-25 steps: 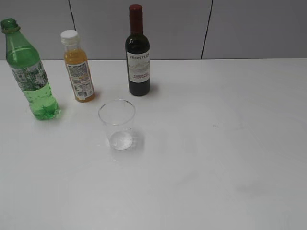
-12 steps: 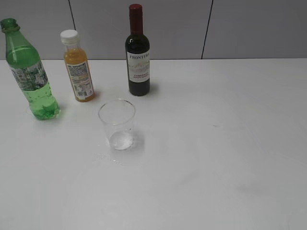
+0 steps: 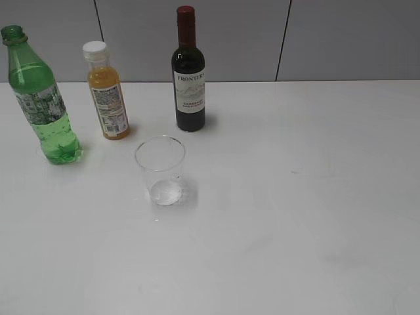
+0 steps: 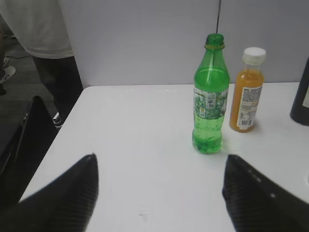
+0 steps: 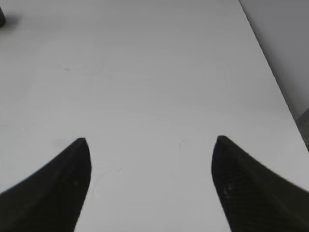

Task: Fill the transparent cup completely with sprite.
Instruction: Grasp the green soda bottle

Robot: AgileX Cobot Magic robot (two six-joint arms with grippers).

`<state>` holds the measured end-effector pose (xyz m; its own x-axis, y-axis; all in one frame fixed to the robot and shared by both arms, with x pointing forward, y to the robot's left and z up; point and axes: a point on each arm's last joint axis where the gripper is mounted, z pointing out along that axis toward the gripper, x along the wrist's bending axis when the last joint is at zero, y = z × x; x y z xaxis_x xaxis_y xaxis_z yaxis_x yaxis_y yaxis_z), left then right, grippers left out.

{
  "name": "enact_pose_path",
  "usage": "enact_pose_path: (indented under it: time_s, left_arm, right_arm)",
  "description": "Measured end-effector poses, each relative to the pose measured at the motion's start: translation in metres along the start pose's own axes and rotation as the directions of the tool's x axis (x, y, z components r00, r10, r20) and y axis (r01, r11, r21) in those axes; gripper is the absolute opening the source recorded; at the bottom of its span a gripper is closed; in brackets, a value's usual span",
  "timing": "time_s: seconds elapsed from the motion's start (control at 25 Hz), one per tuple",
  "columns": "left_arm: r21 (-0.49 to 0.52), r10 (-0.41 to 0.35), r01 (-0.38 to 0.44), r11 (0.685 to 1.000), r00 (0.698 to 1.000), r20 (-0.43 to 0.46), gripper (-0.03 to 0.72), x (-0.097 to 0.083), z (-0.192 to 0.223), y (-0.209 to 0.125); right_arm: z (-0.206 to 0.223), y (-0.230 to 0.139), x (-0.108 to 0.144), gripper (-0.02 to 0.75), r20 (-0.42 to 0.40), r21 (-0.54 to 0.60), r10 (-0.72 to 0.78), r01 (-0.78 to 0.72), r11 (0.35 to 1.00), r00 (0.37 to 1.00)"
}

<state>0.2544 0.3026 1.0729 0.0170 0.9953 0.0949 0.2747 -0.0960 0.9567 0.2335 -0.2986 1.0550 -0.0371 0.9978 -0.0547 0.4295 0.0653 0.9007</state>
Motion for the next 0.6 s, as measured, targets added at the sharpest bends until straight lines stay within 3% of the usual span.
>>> enact_pose_path:
  time_s: [0.16, 0.36, 0.6]
  left_arm:
    - [0.003, 0.002, -0.002, 1.000, 1.000, 0.002, 0.629, 0.001, 0.027, 0.016]
    - [-0.125, 0.001, -0.001, 0.992, 1.000, -0.003, 0.627, 0.002, 0.067, 0.044]
    - [-0.156, -0.015, 0.015, 0.988, 1.000, 0.001, 0.613, 0.002, 0.128, 0.054]
  right_arm:
    - [0.000, 0.000, 0.000, 0.591, 0.000, 0.000, 0.000, 0.000, 1.000, 1.000]
    - [0.000, 0.000, 0.000, 0.591, 0.000, 0.000, 0.000, 0.000, 1.000, 1.000]
    - [0.000, 0.000, 0.000, 0.591, 0.000, 0.000, -0.001, 0.001, 1.000, 1.000]
